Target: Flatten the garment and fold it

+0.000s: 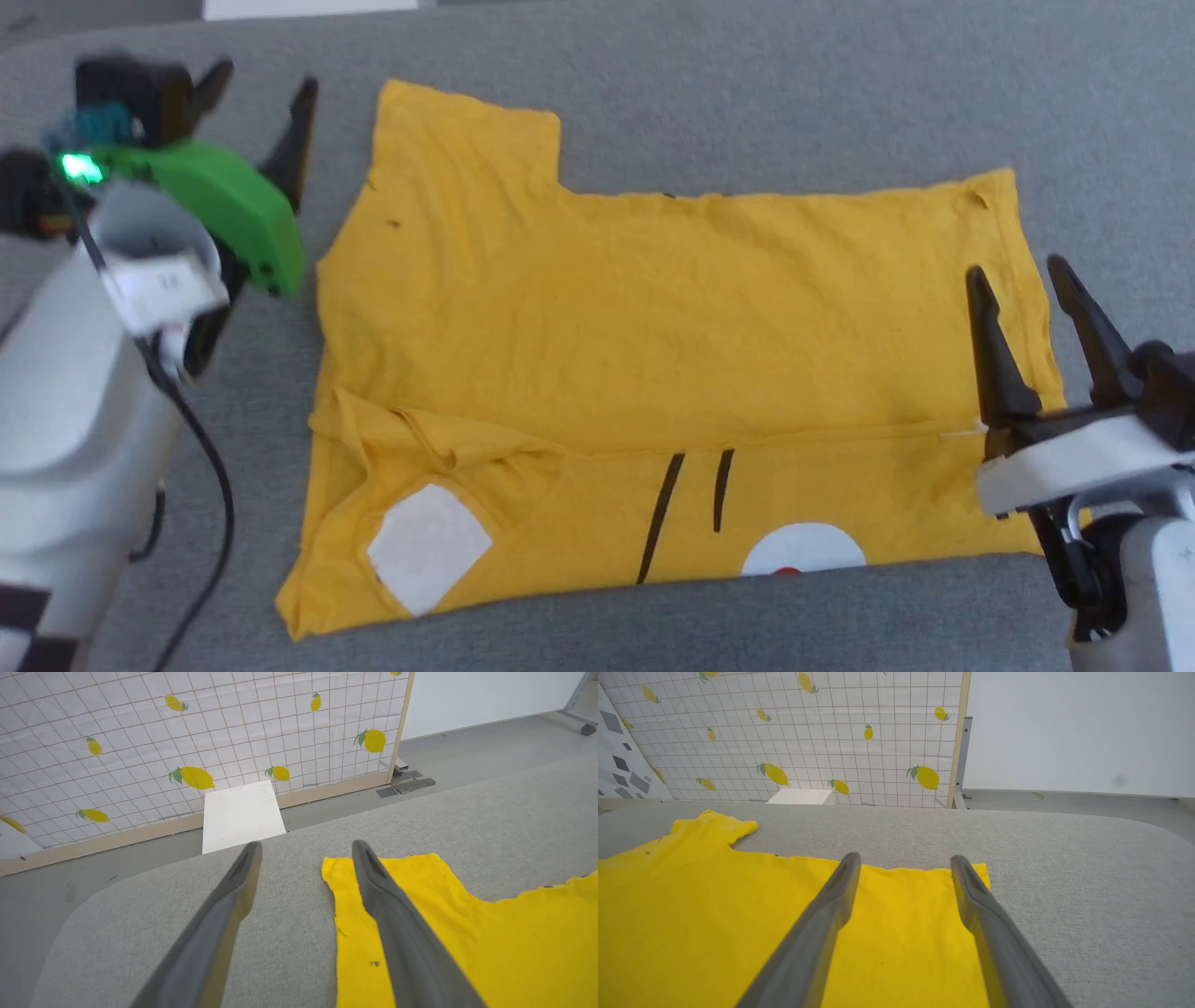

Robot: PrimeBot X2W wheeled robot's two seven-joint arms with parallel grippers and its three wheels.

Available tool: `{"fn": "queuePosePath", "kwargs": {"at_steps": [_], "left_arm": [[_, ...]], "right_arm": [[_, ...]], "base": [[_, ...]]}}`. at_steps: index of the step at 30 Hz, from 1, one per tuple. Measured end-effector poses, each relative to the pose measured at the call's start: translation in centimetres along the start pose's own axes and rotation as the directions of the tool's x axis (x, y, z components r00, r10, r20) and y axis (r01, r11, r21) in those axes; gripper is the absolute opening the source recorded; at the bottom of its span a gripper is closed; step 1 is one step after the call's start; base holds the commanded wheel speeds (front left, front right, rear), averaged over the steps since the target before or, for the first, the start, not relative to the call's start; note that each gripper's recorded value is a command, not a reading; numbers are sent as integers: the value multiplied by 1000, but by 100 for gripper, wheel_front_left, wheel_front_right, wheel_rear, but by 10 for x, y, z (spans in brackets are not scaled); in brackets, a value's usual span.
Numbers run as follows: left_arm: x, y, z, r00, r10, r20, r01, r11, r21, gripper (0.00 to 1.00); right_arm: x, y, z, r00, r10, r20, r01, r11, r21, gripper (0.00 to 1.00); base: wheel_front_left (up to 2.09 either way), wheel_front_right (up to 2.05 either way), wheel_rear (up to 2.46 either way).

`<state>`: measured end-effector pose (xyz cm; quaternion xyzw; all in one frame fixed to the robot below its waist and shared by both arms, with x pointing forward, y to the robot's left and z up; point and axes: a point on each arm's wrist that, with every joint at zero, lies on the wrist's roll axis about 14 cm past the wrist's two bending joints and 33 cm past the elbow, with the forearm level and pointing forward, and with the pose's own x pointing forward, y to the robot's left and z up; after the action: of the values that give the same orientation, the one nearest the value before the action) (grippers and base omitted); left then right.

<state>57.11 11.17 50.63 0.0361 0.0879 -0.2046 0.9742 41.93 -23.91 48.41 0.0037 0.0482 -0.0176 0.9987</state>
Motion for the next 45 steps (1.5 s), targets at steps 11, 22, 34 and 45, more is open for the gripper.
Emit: {"fn": "queuePosePath", "kwargs": {"at_steps": [11,22,34,45], "left_arm": [[84,0,-51,937,-50,-345,19,995,-94,100],[110,-8,-121,783,-35,-620,-85,983,-162,100],[112,-17,-127,737,-84,-670,-71,977,-200,0],[108,-17,-125,750,-98,-654,-48,978,-202,0]], "right_arm": [[20,-3,-21,999,-16,-40,16,1000,-14,100],[18,-16,-42,994,-67,-84,65,998,-26,100],[34,-28,-40,992,-91,-91,85,995,-59,100],[99,-59,-45,903,-162,-397,151,987,-57,100]], "base": [[0,0,0],[0,0,0],[0,0,0],[0,0,0]]}}
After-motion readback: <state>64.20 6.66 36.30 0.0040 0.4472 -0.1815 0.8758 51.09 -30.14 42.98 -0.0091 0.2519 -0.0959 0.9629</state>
